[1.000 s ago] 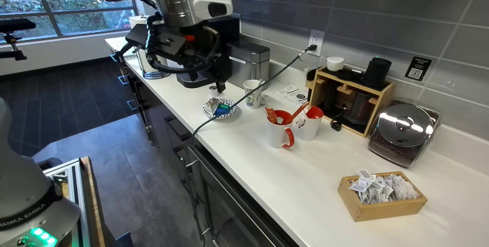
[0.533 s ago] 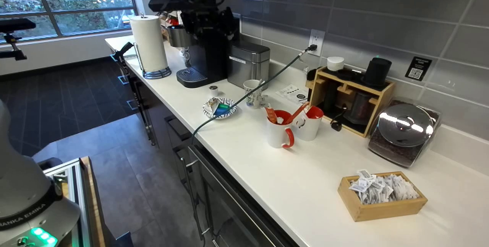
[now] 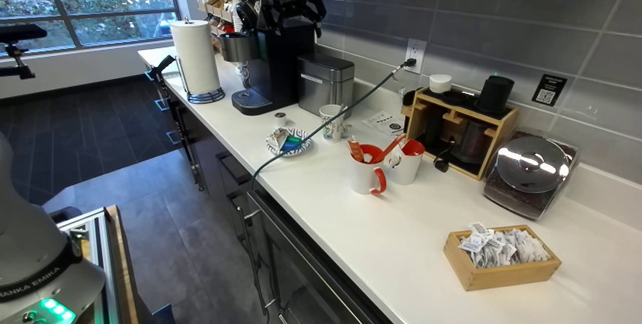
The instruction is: Move the pen to the next cup
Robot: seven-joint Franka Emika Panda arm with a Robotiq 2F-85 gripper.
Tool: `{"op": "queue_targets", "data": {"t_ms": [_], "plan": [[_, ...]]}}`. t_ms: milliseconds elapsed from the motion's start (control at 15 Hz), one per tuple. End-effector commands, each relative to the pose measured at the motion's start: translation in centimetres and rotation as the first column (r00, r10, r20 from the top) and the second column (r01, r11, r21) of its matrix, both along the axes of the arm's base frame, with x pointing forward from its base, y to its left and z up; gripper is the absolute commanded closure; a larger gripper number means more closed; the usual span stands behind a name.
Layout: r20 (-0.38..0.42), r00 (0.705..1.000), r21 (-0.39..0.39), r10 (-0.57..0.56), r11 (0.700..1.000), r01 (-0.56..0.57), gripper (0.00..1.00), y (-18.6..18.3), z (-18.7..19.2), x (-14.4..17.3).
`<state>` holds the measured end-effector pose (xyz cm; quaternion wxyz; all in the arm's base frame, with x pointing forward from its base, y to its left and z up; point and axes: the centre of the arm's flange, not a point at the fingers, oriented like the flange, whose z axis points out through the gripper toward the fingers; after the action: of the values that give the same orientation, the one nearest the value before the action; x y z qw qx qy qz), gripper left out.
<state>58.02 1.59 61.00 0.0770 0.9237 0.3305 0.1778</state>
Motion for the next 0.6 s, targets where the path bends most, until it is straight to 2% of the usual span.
{"op": "queue_targets", "data": {"t_ms": [0, 67, 200, 333, 400, 533], "plan": [[-0.008, 0.984, -0.028, 0.176, 0.984, -0.176, 0.00, 2.2, 0.2, 2.9], [-0.005, 0.997, -0.017, 0.078, 0.997, -0.078, 0.00, 2.1, -0.6, 1.6], [-0.003, 0.990, -0.032, 0.141, 0.989, -0.141, 0.00, 2.8, -0.6, 2.3], [0.003, 0.988, -0.039, 0.155, 0.987, -0.155, 0.00, 2.6, -0.2, 2.4], [-0.023, 0.996, -0.012, 0.088, 0.996, -0.088, 0.00, 2.8, -0.5, 2.8], [-0.087, 0.996, 0.075, 0.022, 0.997, -0.015, 0.00, 4.9, -3.5, 3.8]]}}
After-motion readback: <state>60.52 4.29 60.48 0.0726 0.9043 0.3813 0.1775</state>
